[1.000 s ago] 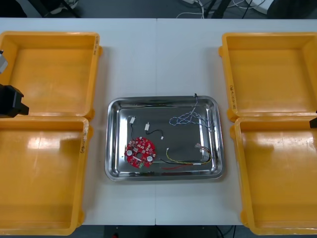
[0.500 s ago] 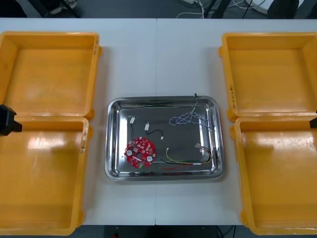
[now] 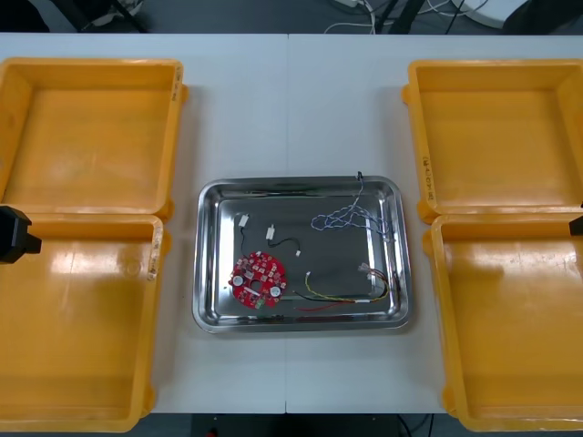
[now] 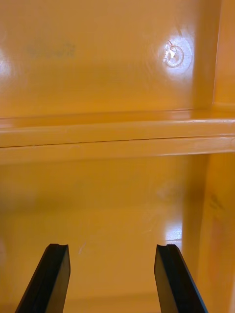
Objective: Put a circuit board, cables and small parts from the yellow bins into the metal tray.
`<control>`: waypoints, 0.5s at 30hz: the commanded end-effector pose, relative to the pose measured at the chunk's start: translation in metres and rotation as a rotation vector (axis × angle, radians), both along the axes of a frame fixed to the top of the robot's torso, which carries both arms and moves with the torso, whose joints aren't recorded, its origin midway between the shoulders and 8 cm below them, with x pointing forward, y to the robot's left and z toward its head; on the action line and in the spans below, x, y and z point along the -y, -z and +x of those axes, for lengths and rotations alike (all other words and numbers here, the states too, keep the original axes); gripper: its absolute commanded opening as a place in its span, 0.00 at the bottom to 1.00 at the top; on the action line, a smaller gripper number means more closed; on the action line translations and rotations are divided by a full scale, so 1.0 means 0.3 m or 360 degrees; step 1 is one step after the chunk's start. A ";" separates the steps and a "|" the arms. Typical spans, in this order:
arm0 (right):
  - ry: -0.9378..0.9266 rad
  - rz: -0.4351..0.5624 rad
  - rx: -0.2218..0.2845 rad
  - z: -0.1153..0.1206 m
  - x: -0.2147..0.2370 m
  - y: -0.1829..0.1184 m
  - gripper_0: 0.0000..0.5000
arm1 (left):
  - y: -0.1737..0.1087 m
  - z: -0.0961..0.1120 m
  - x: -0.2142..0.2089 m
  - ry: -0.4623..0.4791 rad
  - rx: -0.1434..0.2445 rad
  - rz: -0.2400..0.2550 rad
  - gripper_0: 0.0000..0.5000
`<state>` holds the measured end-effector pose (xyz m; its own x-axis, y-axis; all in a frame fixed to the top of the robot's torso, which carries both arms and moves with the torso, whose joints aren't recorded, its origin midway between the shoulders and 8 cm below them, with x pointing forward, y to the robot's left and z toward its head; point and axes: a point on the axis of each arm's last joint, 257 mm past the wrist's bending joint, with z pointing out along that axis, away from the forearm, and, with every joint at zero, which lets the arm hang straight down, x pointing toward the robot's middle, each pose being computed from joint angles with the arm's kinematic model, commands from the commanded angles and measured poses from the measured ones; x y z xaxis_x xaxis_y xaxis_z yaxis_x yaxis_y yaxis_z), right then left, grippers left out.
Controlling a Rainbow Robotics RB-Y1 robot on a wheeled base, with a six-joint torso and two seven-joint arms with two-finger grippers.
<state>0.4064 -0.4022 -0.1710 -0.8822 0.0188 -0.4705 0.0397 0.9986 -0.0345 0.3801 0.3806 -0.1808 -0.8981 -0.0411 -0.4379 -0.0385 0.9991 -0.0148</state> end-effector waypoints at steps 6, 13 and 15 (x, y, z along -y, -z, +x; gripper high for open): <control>0.0069 -0.0034 0.0054 -0.003 0.045 -0.069 1.00 | -0.065 0.002 -0.066 0.0131 0.0065 0.0181 1.00; 0.0069 -0.0034 0.0054 -0.003 0.045 -0.069 1.00 | -0.070 0.004 -0.066 0.0142 0.0071 0.0187 1.00; 0.0069 -0.0034 0.0054 -0.003 0.045 -0.069 1.00 | -0.072 0.005 -0.067 0.0143 0.0074 0.0186 1.00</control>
